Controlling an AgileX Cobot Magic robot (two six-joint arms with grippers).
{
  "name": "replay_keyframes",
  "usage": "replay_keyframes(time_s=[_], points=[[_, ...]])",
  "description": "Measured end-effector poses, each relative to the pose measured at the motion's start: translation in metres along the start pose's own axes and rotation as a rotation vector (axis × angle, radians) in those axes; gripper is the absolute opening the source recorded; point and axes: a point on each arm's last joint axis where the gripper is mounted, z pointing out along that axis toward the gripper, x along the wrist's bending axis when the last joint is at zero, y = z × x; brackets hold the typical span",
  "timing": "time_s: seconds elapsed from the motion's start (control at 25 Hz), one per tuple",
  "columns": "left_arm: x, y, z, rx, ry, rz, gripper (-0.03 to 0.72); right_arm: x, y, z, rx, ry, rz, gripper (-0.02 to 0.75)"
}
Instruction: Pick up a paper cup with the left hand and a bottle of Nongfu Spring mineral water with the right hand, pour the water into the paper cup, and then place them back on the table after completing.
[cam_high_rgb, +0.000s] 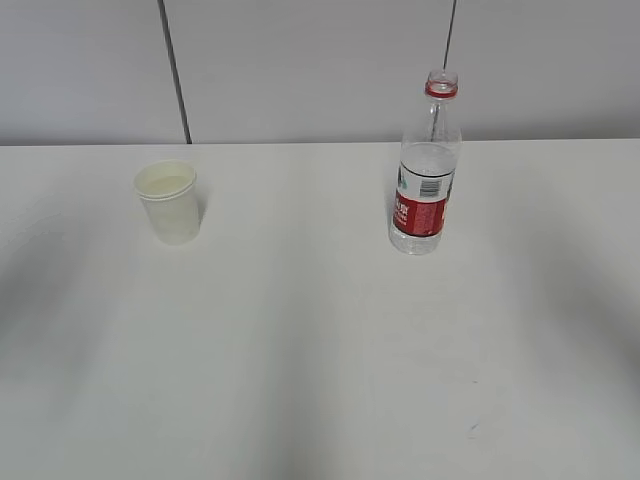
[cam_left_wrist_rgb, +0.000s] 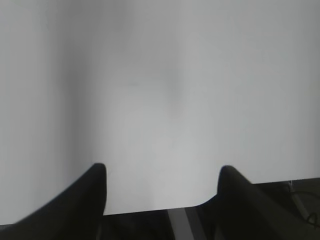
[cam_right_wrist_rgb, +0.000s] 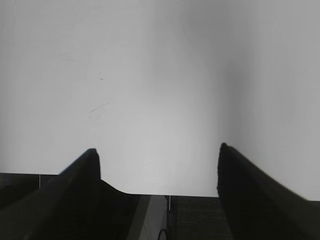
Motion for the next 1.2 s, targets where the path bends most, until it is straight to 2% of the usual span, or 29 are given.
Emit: replay_keyframes(time_s=[0.2,0.44,0.68,1.2], points=[[0.007,-0.038,-0.019,-0.08,-0.014,-0.004,0.401,-0.003,-0.022,-0.008,-0.034,0.004,-0.002,0.535],[0.017,-0.091,-0.036,-0.199,-0.035,-0.009,0.327,-0.009,-0.054,-0.021,-0.102,0.011,-0.042,0.535],[0.029,-0.139,-0.045,-0.384,-0.031,-0.009,0.281,-0.014,-0.091,-0.035,-0.212,0.019,-0.092,0.535],[0.04,-0.197,-0.033,-0.63,-0.05,-0.015,0.264,-0.023,-0.176,-0.01,-0.52,0.064,-0.162,0.535]])
